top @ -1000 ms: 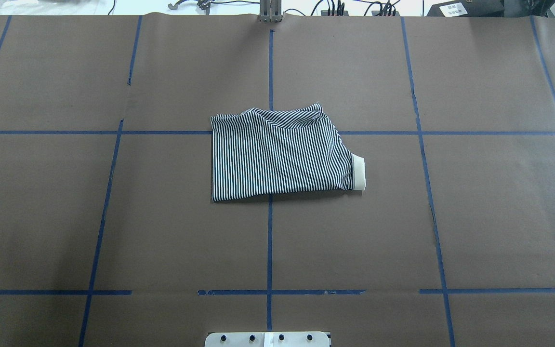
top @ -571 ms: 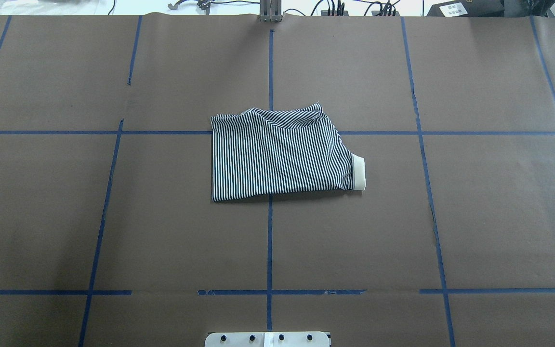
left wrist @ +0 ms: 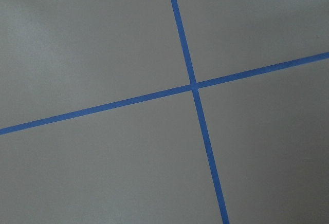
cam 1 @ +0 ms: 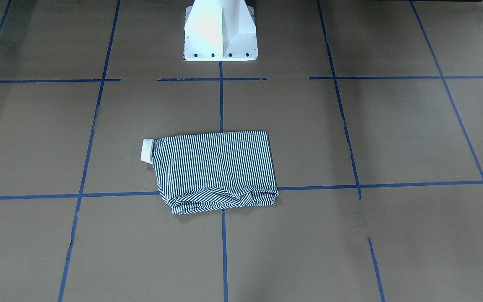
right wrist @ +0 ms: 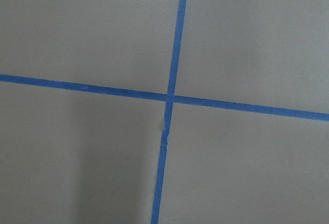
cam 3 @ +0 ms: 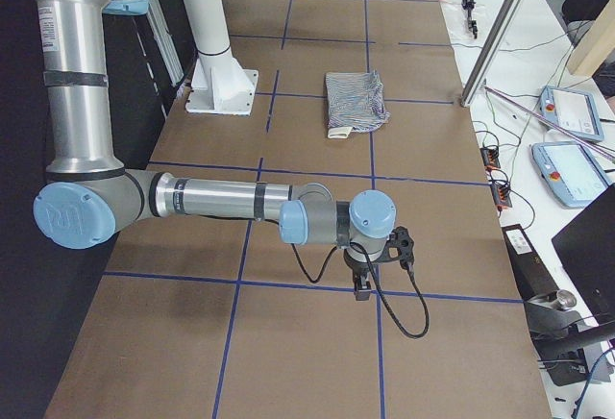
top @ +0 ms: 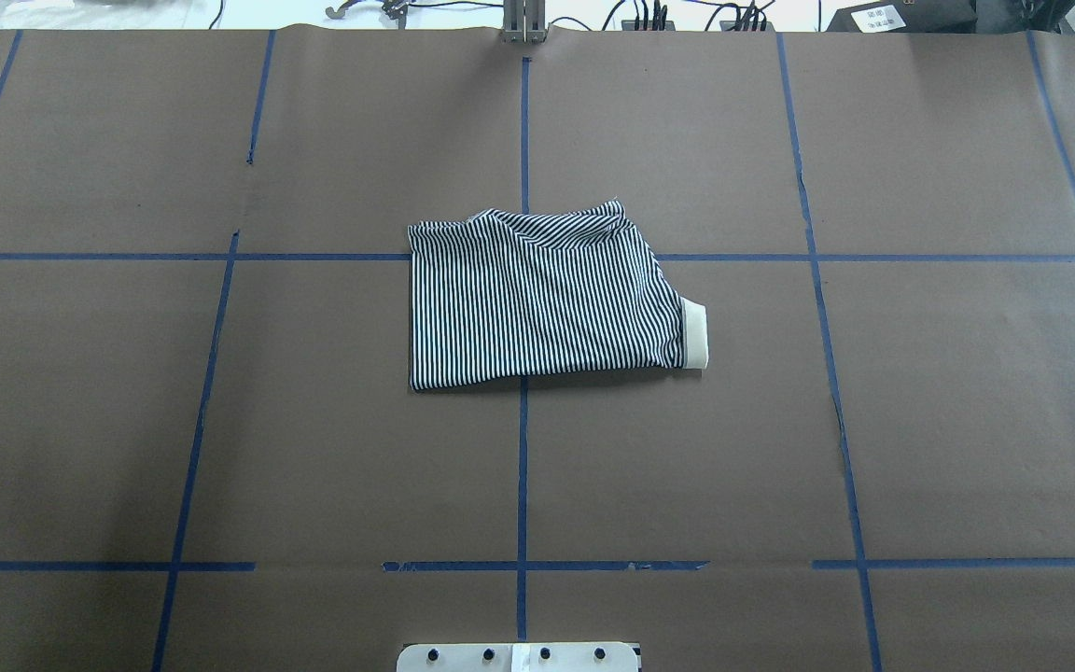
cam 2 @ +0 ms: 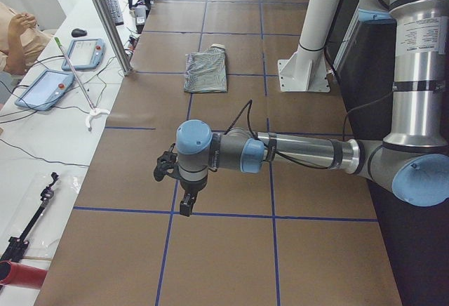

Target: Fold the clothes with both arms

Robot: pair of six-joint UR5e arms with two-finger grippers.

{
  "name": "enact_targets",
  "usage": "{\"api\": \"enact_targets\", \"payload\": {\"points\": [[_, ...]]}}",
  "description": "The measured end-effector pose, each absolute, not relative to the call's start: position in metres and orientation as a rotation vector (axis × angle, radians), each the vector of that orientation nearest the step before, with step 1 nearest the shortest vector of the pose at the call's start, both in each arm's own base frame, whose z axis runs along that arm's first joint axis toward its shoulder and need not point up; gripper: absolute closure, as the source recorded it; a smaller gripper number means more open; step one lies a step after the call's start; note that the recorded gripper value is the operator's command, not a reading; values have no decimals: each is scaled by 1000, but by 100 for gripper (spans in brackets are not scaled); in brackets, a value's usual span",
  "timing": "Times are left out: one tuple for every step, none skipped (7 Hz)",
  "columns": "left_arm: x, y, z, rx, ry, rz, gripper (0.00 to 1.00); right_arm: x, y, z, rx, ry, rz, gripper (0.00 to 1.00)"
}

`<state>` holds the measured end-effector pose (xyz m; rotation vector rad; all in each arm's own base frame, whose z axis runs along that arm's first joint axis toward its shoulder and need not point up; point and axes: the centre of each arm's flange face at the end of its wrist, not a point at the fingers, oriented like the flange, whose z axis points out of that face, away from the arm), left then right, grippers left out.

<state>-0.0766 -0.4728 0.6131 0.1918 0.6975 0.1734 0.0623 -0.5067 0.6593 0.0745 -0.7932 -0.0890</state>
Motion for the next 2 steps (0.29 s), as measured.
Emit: {"api": "enact_targets", "payload": {"points": [[-77, -473, 613, 192, 698, 174, 0, 62, -506, 660, 75, -796, -87, 0], [-77, -473, 612, 194, 697, 174, 0, 62, -506, 660, 77, -798, -87, 0]]}}
